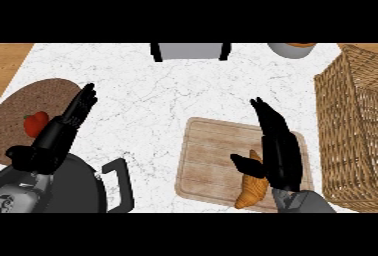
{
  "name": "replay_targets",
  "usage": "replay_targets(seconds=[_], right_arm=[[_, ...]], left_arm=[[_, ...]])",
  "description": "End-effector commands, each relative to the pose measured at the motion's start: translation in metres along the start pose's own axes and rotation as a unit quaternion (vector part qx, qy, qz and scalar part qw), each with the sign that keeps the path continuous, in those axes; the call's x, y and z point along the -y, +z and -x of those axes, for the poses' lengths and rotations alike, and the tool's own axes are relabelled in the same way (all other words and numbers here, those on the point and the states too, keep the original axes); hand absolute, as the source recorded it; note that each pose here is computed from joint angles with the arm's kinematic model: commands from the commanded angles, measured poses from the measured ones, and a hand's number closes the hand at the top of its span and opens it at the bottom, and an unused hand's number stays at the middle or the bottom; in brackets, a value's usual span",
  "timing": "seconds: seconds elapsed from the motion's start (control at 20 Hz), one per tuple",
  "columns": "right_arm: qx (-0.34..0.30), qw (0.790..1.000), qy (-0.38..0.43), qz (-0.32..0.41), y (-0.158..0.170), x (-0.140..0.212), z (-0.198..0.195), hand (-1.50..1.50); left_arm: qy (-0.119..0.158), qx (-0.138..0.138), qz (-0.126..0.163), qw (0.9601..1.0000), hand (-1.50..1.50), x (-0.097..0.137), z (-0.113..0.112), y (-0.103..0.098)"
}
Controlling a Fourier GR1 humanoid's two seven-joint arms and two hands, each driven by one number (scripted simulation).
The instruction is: Pick the croissant from the cutting board and place it in the basket
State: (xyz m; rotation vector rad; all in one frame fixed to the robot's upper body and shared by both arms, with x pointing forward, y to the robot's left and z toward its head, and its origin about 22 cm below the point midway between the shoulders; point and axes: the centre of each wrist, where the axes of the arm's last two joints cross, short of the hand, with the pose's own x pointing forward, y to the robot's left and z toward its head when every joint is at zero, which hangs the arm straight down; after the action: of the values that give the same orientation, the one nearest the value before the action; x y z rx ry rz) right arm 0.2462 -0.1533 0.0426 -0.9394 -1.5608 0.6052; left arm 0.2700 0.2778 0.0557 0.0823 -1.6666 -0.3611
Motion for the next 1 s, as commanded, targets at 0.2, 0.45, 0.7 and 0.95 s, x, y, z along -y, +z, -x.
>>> replay_targets(seconds=[0.2, 0.45, 0.7, 0.95], right_arm=[[-0.113, 0.965, 0.215, -0.095, -0.003, 0.022, -0.032, -1.5], [-0.147, 0.947, 0.214, -0.19, 0.015, 0.044, -0.084, -1.5], [-0.168, 0.943, 0.203, -0.202, 0.027, 0.078, -0.104, -1.5], [-0.174, 0.943, 0.208, -0.191, 0.034, 0.101, -0.101, -1.5]], left_arm=[[-0.003, -0.003, 0.0, 1.0, 0.0, -0.001, 0.001, 0.003], [0.003, 0.002, 0.003, 1.0, 0.0, 0.004, 0.002, -0.001], [0.008, 0.003, 0.0, 1.0, 0.0, 0.005, 0.002, 0.0], [0.002, 0.003, -0.002, 1.0, 0.0, 0.002, -0.003, -0.003]])
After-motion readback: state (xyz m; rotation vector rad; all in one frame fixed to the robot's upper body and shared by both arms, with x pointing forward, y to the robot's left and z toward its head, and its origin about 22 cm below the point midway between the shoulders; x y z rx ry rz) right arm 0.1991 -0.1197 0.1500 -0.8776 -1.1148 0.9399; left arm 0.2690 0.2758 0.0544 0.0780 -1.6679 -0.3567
